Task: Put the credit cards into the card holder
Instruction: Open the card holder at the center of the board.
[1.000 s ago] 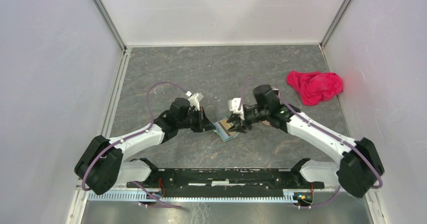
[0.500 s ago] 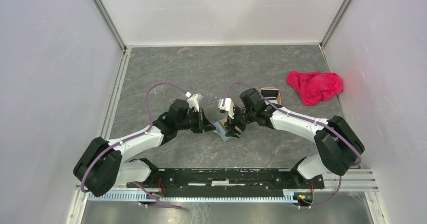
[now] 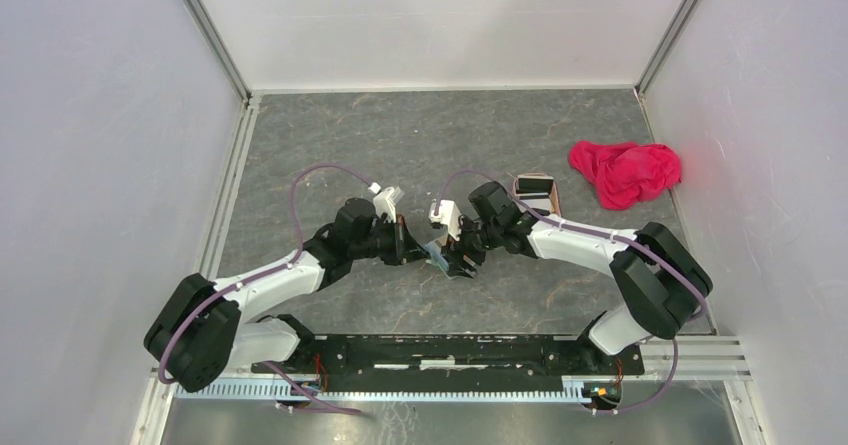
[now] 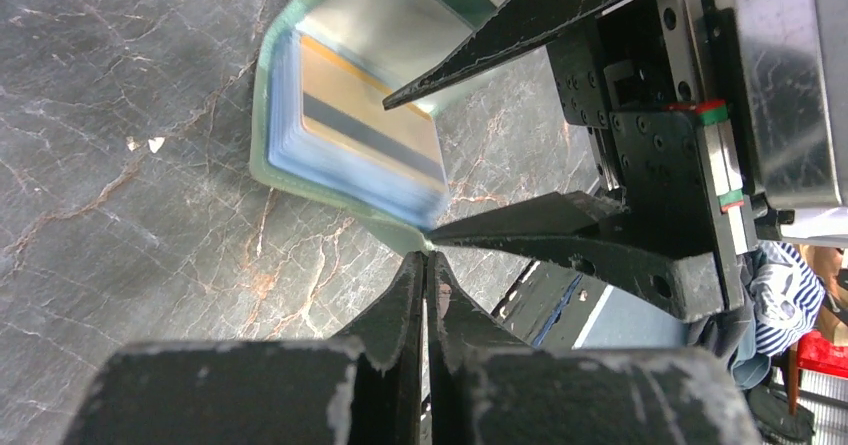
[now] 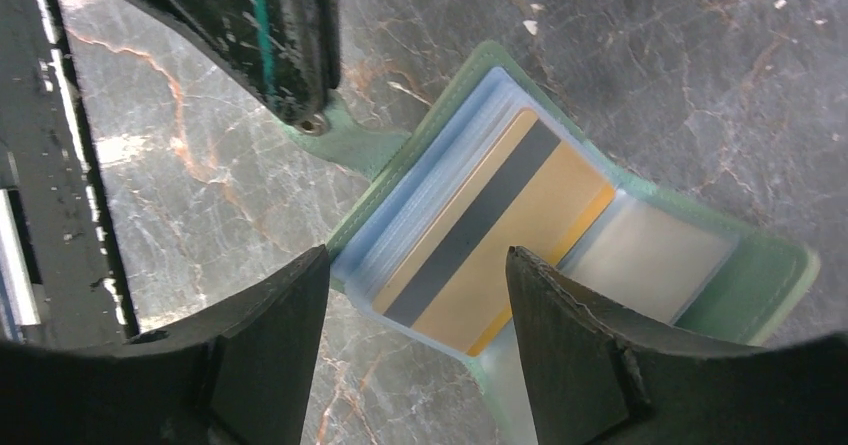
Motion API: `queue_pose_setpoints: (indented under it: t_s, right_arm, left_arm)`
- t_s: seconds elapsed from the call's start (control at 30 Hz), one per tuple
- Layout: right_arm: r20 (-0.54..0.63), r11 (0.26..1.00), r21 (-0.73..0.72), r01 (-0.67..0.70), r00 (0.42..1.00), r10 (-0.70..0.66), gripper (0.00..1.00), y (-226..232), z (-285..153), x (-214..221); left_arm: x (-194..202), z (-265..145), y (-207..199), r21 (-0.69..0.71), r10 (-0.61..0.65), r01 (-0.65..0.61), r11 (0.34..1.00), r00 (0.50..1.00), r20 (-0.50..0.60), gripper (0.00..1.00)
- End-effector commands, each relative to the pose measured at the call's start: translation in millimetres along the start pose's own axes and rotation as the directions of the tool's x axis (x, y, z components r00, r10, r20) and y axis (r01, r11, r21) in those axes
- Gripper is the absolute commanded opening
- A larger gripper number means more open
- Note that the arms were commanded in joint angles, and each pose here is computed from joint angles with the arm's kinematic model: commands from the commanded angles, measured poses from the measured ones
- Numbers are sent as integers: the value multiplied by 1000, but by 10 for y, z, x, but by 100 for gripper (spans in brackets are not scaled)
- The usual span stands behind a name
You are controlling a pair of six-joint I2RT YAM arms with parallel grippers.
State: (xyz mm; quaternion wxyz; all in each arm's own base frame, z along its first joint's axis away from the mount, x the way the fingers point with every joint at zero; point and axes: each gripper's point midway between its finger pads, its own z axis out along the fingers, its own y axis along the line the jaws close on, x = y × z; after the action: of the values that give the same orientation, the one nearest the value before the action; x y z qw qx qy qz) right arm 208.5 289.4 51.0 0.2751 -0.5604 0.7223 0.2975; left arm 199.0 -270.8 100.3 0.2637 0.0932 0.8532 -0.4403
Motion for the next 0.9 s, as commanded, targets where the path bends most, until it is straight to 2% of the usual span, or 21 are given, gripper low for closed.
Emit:
queue_pose_setpoints:
  t_s: [0.0,0.4,0.63,0.87]
  right_arm:
    - [17,995,100,24,1000,-26,70,-173,-68,-92]
    - [39,988,155,15,999,-21,52,-316,-187,-128]
    - [53,993,113,18,998,-24,52,-272,-166,-148]
    - [91,999,-38,32,995,-29,61,9,-69,-197]
  left_arm:
    - [-30,-26,-116,56,52,-53,997,999,15,2]
    - [88,-67,47,-12,58,-59,998,998,-19,2]
    - [141,-67,6,24,63,-62,998,997,-40,2]
    - [193,-66,-21,52,61,-58,997,997,-55,2]
